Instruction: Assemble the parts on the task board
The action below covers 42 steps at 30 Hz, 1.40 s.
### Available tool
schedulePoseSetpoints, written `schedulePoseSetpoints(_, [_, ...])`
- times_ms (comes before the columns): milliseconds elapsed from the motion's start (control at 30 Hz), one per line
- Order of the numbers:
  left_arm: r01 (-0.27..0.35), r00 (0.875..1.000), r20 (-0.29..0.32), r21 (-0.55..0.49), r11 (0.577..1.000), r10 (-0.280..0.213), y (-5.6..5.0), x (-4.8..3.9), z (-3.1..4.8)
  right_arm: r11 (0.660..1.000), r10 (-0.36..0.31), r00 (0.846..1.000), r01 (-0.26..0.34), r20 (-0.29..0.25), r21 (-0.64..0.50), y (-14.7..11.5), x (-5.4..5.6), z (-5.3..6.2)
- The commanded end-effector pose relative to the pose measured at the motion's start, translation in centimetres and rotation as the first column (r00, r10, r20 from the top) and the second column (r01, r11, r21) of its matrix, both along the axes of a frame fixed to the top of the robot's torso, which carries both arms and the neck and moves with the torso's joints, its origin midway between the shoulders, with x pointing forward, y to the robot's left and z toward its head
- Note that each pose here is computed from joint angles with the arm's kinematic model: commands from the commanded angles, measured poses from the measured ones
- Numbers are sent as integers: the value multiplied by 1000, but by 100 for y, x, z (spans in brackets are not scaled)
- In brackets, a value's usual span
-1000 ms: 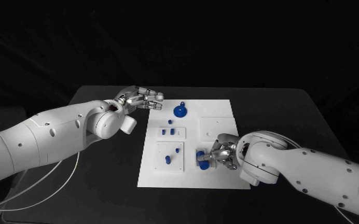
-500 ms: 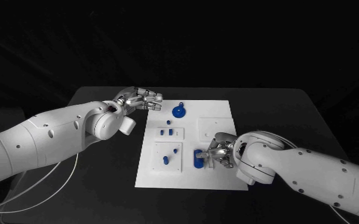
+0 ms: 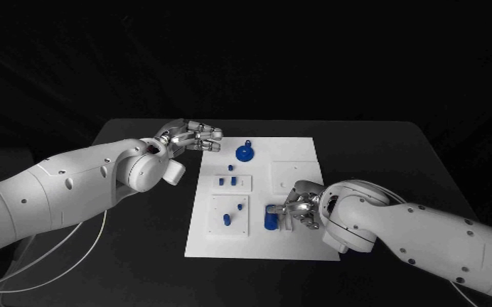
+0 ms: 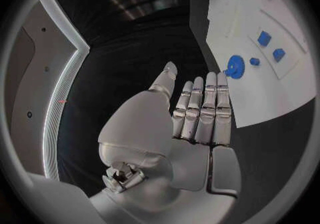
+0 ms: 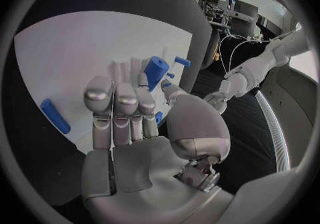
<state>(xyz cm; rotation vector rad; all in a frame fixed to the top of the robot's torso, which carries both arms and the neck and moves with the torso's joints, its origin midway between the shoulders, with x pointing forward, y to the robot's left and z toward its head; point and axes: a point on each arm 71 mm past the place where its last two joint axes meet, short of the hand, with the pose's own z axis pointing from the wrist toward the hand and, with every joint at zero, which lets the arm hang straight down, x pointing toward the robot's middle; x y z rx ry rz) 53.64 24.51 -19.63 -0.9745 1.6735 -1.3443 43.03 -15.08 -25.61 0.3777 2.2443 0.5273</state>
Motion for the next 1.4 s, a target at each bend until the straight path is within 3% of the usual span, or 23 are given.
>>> schedulePoseSetpoints(33, [17, 1000, 0, -9, 1000, -17, -24, -5, 6, 1000, 4, 1000, -4, 15, 9, -9, 5, 6])
schedulePoseSetpoints(500, [12, 1000, 1, -8, 1000, -12, -9, 0, 5, 992, 3, 998, -12, 67, 126, -34, 9, 86])
schedulePoseSetpoints(1033, [12, 1000, 1, -8, 1000, -12, 2, 0, 6, 990, 133, 991, -132, -14, 52, -60, -90, 60])
schedulePoseSetpoints(1400, [15, 1000, -2, -8, 1000, -15, 1, -2, 4, 988, 151, 988, -150, -32, 21, -52, -129, 28])
